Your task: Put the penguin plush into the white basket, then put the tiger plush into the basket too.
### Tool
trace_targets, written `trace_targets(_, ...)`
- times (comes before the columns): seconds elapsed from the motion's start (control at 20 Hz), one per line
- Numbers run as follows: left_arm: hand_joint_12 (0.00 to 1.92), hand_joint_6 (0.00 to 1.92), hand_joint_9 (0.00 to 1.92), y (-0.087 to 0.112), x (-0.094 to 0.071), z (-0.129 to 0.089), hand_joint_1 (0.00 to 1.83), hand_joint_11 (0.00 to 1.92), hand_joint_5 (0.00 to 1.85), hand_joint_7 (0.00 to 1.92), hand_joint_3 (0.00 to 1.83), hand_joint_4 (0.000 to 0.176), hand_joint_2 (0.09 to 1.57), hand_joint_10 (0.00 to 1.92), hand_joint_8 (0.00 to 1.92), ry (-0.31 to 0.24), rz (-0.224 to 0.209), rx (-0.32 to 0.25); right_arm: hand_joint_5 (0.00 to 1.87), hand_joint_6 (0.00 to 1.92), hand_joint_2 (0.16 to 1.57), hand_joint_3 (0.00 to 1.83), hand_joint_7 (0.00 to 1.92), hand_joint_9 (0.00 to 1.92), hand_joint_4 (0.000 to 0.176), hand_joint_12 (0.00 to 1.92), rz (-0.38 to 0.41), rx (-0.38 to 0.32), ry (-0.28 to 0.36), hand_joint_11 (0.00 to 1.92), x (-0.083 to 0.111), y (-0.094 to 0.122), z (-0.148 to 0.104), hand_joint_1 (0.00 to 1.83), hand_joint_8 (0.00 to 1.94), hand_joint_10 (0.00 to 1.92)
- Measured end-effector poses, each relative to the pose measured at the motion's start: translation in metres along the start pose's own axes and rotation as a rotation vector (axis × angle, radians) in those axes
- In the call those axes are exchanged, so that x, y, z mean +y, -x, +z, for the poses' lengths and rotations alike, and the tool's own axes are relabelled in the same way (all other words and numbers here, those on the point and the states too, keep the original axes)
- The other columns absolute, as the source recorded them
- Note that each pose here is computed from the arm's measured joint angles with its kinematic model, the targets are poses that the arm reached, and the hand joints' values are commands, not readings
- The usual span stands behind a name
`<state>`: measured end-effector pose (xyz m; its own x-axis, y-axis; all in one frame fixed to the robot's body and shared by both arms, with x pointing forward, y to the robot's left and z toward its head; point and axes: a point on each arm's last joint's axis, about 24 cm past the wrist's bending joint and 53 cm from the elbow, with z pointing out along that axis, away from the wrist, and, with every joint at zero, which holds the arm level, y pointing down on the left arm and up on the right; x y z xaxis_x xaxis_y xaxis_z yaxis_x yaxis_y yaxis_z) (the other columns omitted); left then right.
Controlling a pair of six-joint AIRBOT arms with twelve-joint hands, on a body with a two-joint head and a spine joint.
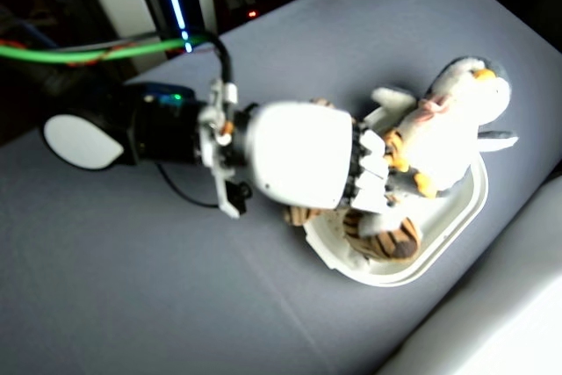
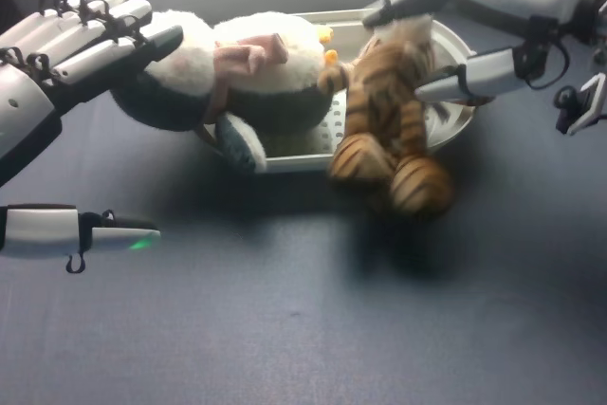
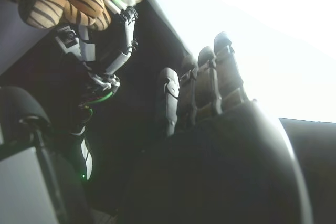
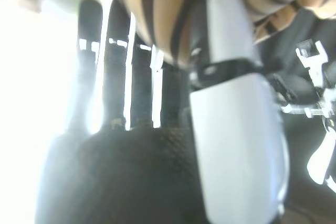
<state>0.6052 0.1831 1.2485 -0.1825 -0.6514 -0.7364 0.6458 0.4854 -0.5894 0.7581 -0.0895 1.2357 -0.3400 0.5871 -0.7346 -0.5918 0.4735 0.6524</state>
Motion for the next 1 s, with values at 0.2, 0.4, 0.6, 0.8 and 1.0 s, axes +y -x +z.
trace_targets(0.2,0.06,0.0,0.02,0.001,0.001,0.0,0.78,0.12,0.11,0.01,0.01,0.095,0.91,0.0,0.0,0.002,-0.007,-0.004,0.0,0.0,1.09,0.01,0.0,0.0,0.176,0.0,0.019,0.02,0.026,0.0,0.013,-0.013,0.001,0.35,0.0,0.0)
trace_targets(0.4,0.04,0.0,0.01,0.003,0.0,-0.005,0.8,0.06,0.06,0.0,0.0,0.152,0.89,0.0,0.0,0.006,-0.02,-0.015,0.0,0.0,1.09,0.0,0.0,0.0,0.176,0.0,0.085,-0.017,0.103,0.0,0.028,-0.004,-0.041,0.41,0.0,0.0)
trace_targets(0.6,0.02,0.0,0.0,0.007,-0.005,-0.015,0.91,0.03,0.0,0.01,0.0,0.176,0.85,0.0,0.0,-0.006,-0.032,-0.042,0.0,0.0,1.18,0.03,0.0,0.0,0.176,0.0,0.185,-0.08,0.112,0.0,0.017,0.007,-0.1,0.39,0.0,0.0)
trace_targets(0.8,0.08,0.0,0.0,0.017,-0.011,-0.025,0.85,0.12,0.0,0.0,0.0,0.176,0.83,0.0,0.0,-0.025,-0.056,-0.102,0.08,0.01,1.13,0.0,0.09,0.04,0.16,0.01,0.278,-0.147,0.217,0.01,0.038,0.007,-0.15,0.34,0.02,0.01)
trace_targets(1.0,1.36,0.0,0.18,0.029,-0.016,-0.035,0.81,0.0,0.04,0.18,0.0,0.083,0.84,0.04,0.02,-0.042,-0.066,-0.17,0.14,0.0,1.16,0.0,0.35,0.35,0.125,0.08,0.312,-0.244,0.272,0.17,0.045,0.023,-0.178,0.58,0.01,0.02)
